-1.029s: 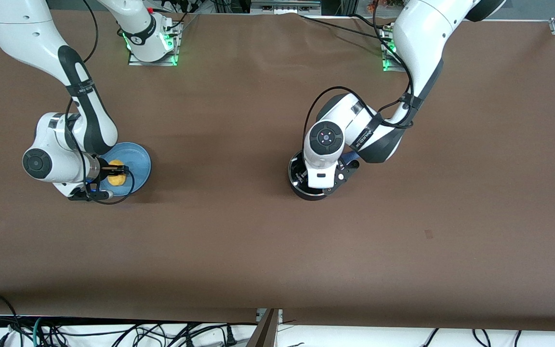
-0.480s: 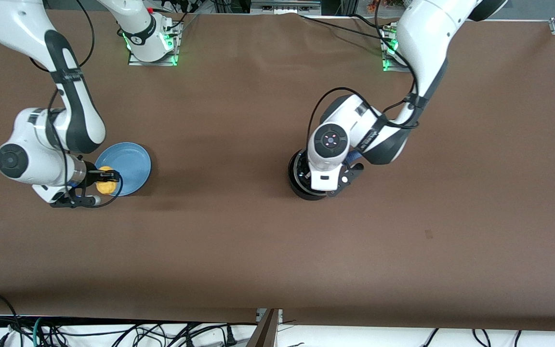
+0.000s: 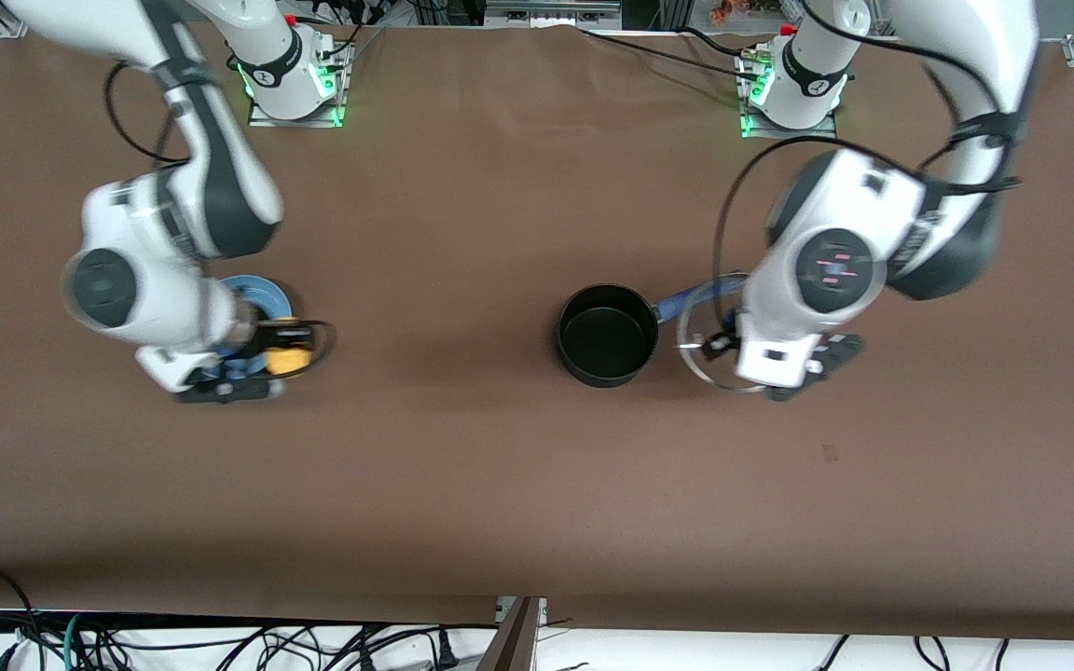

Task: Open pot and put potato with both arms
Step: 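Lift the lid with the left gripper while the right gripper carries the potato, then lower the potato into the pot while the left gripper sets the lid down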

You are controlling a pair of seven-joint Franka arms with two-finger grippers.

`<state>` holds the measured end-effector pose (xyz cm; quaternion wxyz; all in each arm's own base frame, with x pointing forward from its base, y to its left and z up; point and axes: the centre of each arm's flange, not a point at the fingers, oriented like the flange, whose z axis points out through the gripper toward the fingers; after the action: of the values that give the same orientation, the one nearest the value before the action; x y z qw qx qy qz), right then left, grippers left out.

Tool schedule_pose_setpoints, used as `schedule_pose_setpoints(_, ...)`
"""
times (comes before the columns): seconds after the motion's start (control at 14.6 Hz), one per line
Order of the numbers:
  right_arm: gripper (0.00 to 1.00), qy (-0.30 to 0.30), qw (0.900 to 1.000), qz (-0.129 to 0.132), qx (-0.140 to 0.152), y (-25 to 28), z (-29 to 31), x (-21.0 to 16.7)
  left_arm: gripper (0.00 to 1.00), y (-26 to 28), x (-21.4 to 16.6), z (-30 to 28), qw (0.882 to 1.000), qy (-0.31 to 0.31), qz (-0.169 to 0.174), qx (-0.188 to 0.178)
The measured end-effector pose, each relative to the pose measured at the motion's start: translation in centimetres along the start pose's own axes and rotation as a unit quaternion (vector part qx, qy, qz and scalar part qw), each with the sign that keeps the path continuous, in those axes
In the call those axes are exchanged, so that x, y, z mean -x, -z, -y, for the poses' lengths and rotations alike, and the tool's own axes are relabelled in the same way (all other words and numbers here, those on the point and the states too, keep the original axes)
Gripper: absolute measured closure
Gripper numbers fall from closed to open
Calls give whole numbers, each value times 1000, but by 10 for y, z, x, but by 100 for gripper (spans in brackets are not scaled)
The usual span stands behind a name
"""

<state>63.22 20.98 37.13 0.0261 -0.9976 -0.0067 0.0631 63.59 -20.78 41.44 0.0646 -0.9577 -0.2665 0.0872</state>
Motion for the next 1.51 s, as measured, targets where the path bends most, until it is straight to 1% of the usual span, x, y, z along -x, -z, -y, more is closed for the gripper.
schedule_pose_setpoints(0.14, 47, -39, 999, -14, -6, 0, 86, 16, 56, -3, -46, 52, 999, -39, 10, 2)
schedule_pose_setpoints(0.21, 47, -55, 998, -26, -14, 0, 129, 26, 56, -8, -69, 82, 998, -61, 14, 5)
schedule_pose_setpoints(0.27, 47, -73, 996, -39, -26, -2, 170, 35, 56, -13, -90, 113, 996, -83, 10, 13)
schedule_pose_setpoints(0.34, 47, -92, 994, -52, -41, -7, 206, 43, 56, -19, -104, 142, 995, -100, -5, 25)
schedule_pose_setpoints(0.41, 47, -110, 990, -65, -59, -14, 238, 50, 56, -27, -109, 166, 993, -112, -23, 41)
schedule_pose_setpoints(0.48, 47, -125, 986, -78, -80, -23, 265, 56, 56, -38, -106, 183, 990, -121, -39, 53)
schedule_pose_setpoints(0.55, 47, -136, 982, -88, -99, -35, 287, 61, 56, -52, -95, 193, 989, -129, -48, 56)
schedule_pose_setpoints(0.69, 47, -140, 978, -99, -121, -62, 315, 69, 56, -89, -64, 195, 986, -143, -65, 57)
schedule_pose_setpoints(0.82, 47, -133, 974, -112, -143, -83, 333, 74, 56, -141, -30, 196, 982, -159, -83, 63)
schedule_pose_setpoints(1.03, 47, -133, 968, -126, -173, -108, 355, 84, 56, -199, 3, 206, 979, -174, -78, 65)
schedule_pose_setpoints(1.17, 47, -129, 968, -123, -175, -121, 367, 94, 54, -217, 12, 209, 979, -180, -68, 63)
schedule_pose_setpoints(1.3, 47, -126, 970, -118, -171, -132, 373, 100, 37, -227, 13, 207, 978, -187, -61, 64)
schedule_pose_setpoints(1.51, 47, -125, 972, -113, -165, -145, 374, 102, 10, -230, 11, 203, 977, -191, -63, 67)
